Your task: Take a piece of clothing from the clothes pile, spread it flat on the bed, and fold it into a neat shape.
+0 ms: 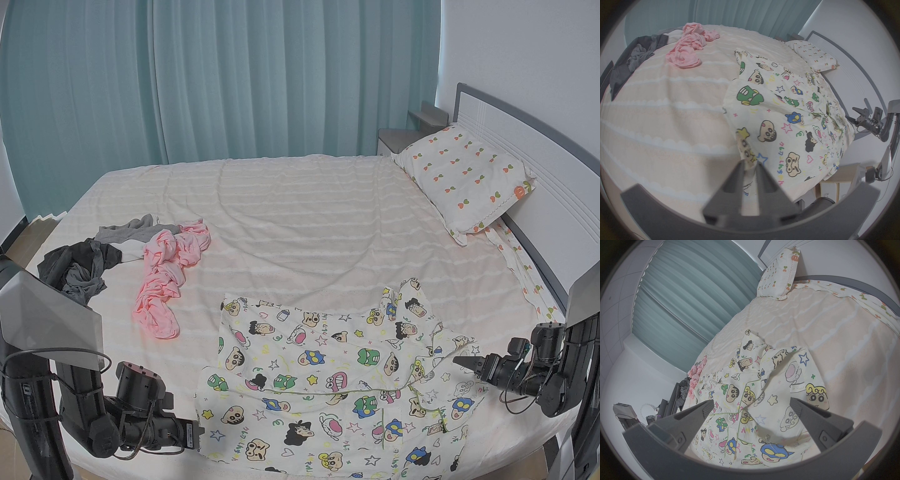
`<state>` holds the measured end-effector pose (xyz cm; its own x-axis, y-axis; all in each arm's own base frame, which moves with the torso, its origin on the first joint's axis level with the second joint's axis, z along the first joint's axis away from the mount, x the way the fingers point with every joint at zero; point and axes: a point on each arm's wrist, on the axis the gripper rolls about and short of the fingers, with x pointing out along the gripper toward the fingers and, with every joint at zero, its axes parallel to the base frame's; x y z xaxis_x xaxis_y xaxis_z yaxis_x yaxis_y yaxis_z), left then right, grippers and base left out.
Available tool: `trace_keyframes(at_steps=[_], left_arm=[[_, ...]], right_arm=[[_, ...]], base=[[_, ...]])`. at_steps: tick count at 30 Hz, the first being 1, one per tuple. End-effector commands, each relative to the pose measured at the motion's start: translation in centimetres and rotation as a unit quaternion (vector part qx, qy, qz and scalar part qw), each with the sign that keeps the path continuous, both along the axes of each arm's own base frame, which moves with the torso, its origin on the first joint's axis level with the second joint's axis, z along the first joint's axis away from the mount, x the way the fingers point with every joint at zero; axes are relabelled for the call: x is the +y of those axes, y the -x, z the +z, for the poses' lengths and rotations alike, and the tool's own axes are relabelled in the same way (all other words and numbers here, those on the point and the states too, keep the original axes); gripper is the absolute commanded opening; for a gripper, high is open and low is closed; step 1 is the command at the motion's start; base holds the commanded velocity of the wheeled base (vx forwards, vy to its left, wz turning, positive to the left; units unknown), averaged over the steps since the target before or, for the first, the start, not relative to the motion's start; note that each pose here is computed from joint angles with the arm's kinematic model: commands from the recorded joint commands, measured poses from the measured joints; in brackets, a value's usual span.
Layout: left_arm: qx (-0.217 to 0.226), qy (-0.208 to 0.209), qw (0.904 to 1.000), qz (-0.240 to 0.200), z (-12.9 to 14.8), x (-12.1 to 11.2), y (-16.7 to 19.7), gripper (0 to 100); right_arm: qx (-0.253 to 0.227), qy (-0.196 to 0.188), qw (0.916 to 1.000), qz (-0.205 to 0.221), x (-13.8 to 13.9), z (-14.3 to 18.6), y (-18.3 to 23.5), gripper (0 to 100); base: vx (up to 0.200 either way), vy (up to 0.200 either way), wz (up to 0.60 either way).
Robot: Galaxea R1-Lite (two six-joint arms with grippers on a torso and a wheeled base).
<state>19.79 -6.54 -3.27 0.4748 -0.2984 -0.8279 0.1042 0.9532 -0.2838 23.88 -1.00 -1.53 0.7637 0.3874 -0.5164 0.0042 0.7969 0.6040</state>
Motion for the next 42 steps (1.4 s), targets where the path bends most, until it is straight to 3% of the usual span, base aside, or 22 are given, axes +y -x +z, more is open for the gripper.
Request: trace_keyframes(at_steps=[1,12,22,23,32,38,42], left_arm=[[0.015,-0.007,0.9998,0.006,-0.3,0.3,0.4,0],[0.035,-0.056,0.9977,0.019,-0.6,2.0,1.8,0],[0.043,-0.061,0.9971,0.015,-1.2,1.9,1.8,0],[0.044,-0.061,0.9971,0.015,-1.2,1.9,1.9,100],[0.054,-0.044,0.9964,0.049,-1.0,2.6,2.0,100],[0.048,0.072,0.991,0.102,1.1,2.7,1.7,100],[0.04,0.11,0.9858,0.12,2.1,2.5,1.7,100]], right_arm=[[-0.006,0.0,1.0,0.0,0.0,0.1,-0.1,100],[-0.005,0.0,1.0,0.0,0.0,0.1,-0.1,100],[-0.005,0.001,1.0,0.001,0.0,0.1,0.0,100],[-0.005,0.001,1.0,0.001,0.0,0.1,0.0,100],[-0.005,0.003,1.0,0.004,0.1,0.4,0.4,100],[-0.016,-0.012,0.9994,0.028,0.3,1.3,1.1,100],[-0.012,-0.012,0.9994,0.029,0.4,1.3,1.2,100]], base=[[0.0,0.0,0.0],[0.0,0.0,0.0],[0.0,0.0,0.0],[0.0,0.0,0.0],[0.0,0.0,0.0],[0.0,0.0,0.0],[0.0,0.0,0.0]])
